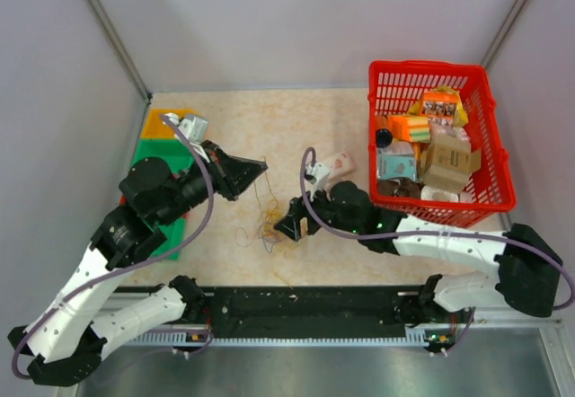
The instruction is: Untangle the cables
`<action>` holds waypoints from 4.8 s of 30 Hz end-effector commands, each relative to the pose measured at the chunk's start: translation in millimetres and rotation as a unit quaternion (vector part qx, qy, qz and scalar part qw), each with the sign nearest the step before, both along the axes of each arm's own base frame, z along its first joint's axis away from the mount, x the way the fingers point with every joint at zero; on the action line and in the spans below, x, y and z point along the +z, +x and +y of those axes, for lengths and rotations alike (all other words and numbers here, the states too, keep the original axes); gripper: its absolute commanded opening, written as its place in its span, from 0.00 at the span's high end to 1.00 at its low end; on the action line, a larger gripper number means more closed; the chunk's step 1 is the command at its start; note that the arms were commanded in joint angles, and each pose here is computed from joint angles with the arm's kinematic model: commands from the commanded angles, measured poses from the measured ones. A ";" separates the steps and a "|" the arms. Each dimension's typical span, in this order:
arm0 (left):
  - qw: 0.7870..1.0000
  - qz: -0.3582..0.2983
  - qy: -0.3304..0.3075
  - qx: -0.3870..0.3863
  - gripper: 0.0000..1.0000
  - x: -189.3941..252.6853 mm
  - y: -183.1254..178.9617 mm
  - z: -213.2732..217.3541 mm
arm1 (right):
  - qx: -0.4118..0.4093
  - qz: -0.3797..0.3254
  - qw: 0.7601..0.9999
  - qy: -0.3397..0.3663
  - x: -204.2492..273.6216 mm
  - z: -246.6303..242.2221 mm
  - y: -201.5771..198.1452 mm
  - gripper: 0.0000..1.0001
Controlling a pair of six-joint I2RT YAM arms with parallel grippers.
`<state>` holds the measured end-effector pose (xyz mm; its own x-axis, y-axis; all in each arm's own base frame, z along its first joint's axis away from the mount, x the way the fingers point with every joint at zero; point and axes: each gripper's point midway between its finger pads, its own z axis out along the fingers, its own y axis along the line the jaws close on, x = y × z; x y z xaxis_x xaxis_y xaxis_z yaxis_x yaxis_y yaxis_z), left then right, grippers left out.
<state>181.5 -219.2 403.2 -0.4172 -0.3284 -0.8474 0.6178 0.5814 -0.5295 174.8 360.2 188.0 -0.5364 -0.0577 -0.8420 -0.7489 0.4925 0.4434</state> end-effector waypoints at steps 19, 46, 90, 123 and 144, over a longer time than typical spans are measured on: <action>0.941 -0.308 -0.130 0.047 1.00 290.3 -69.2 82.6 | -0.326 0.097 0.932 -0.124 -127.9 -51.5 63.7 0.81; 0.945 -0.228 -0.071 0.225 1.00 221.3 38.9 75.7 | -0.307 0.074 0.935 -0.164 -126.8 -90.0 49.5 1.00; 0.908 0.191 0.161 0.338 1.00 -185.3 194.4 122.4 | -0.229 0.082 0.961 -0.129 -121.5 -100.5 13.0 1.00; 0.781 0.415 0.330 0.330 0.36 -378.0 222.3 150.0 | -0.219 0.076 0.966 -0.110 -121.0 -98.7 10.6 1.00; 0.820 0.217 0.290 0.443 1.00 -187.3 245.5 195.5 | -0.215 0.074 0.969 -0.099 -118.7 -97.7 9.0 1.00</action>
<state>404.3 -52.4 147.6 -0.6692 -0.2704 -0.6921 -0.3214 0.9451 -0.0584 180.2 249.7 54.4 -0.6871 0.0263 -0.7261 -0.3563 0.8587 0.3683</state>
